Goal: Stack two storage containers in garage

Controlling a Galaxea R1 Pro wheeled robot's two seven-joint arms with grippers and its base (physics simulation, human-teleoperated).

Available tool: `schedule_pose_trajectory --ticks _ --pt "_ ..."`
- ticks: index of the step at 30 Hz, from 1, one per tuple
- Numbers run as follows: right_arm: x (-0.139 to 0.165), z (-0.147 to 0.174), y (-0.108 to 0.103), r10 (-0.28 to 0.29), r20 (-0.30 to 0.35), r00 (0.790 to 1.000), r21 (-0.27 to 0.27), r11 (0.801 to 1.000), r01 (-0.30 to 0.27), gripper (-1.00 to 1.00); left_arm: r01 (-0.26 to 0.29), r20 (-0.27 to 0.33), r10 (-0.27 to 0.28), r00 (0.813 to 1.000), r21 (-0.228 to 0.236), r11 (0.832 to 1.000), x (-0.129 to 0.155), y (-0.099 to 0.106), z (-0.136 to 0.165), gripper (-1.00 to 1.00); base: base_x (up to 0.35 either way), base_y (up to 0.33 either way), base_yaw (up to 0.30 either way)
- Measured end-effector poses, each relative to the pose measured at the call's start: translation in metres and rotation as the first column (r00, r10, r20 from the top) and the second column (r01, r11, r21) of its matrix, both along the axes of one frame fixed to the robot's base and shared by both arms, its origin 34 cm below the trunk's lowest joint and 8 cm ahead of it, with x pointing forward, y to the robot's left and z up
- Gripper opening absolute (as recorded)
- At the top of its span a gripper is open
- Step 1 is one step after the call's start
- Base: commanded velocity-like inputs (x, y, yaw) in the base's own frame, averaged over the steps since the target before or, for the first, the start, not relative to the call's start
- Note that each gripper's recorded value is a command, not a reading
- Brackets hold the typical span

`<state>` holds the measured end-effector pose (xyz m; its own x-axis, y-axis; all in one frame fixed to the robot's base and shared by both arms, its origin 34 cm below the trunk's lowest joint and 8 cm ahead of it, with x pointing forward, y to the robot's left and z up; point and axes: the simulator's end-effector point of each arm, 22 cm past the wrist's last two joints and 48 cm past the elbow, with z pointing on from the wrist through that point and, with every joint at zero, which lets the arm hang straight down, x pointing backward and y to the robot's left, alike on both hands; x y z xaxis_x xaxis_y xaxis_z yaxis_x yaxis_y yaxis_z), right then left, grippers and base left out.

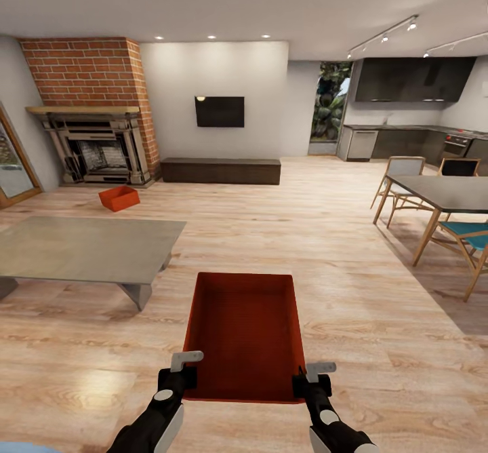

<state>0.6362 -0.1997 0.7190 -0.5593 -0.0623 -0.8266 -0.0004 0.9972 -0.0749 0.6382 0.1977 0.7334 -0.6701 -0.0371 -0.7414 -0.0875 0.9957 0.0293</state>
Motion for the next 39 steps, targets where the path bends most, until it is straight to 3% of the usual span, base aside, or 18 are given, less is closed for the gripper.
schedule_pose_trajectory --ticks 39 --pt "0.013 0.032 0.000 0.000 0.062 0.998 0.000 1.000 0.000 -1.00 0.000 0.062 0.000 0.998 0.000 1.000 0.012 0.000 0.032 -1.00 0.000 0.000 0.000"
